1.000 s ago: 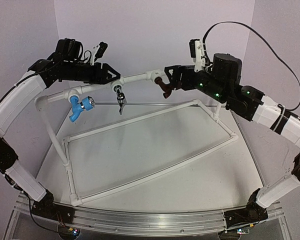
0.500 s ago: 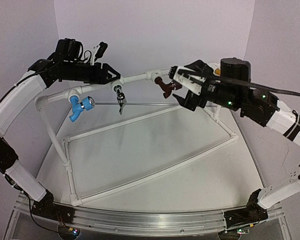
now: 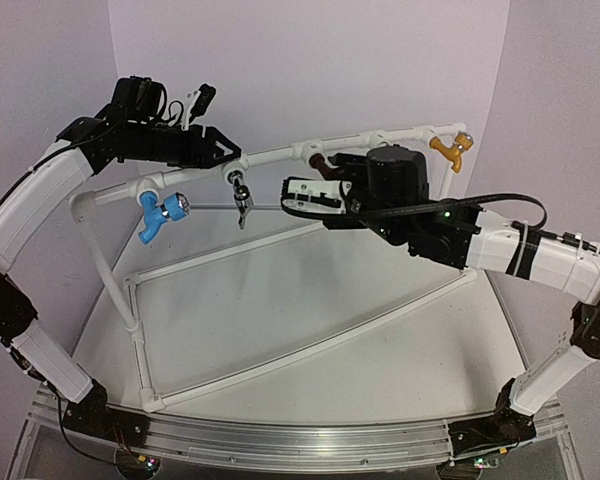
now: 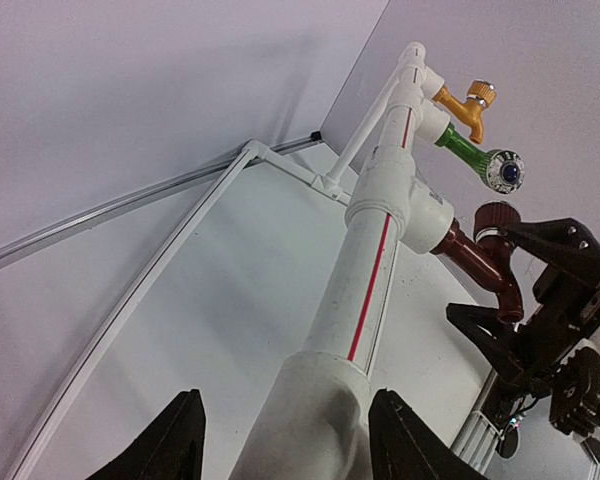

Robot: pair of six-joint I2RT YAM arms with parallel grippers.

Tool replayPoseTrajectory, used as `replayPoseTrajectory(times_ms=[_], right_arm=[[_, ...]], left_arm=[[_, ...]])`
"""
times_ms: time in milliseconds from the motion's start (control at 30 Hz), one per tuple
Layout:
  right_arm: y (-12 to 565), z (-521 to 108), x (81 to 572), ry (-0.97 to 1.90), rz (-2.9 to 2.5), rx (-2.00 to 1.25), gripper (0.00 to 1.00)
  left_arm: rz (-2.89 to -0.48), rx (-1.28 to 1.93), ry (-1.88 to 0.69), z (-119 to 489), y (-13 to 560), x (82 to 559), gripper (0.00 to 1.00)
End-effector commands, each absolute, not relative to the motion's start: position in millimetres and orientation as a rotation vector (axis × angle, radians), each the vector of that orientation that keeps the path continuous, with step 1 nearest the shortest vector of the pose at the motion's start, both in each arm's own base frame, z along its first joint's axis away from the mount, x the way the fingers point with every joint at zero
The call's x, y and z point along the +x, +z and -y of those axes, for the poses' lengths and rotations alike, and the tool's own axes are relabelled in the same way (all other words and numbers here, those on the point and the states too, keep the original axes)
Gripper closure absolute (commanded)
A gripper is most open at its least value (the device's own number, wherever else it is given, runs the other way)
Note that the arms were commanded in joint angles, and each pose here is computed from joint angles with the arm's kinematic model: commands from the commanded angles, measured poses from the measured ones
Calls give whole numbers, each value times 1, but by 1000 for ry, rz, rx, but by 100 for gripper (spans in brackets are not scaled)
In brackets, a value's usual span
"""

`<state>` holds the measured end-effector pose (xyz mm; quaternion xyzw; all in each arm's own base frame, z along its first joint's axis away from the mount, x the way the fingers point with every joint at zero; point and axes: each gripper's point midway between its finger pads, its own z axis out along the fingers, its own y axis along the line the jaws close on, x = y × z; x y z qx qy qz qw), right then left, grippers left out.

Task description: Install the water faucets

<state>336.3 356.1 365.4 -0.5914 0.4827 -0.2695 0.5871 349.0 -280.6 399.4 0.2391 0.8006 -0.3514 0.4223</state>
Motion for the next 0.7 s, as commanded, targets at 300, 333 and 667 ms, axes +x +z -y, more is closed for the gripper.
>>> replayPoseTrajectory(times_ms=[300,333,667], right_arm=[[406,-356,353,-134,-1420,-651,76],[407,-355,353,-65,-1442,-589,79],[434,-350,354,897,-1558,131,100]], left_arm=[[-2340,589,-857,274,318,331,42],[-2338,588,-857,274,319,331,42],[-2337,583,-865,274,320,330,42]])
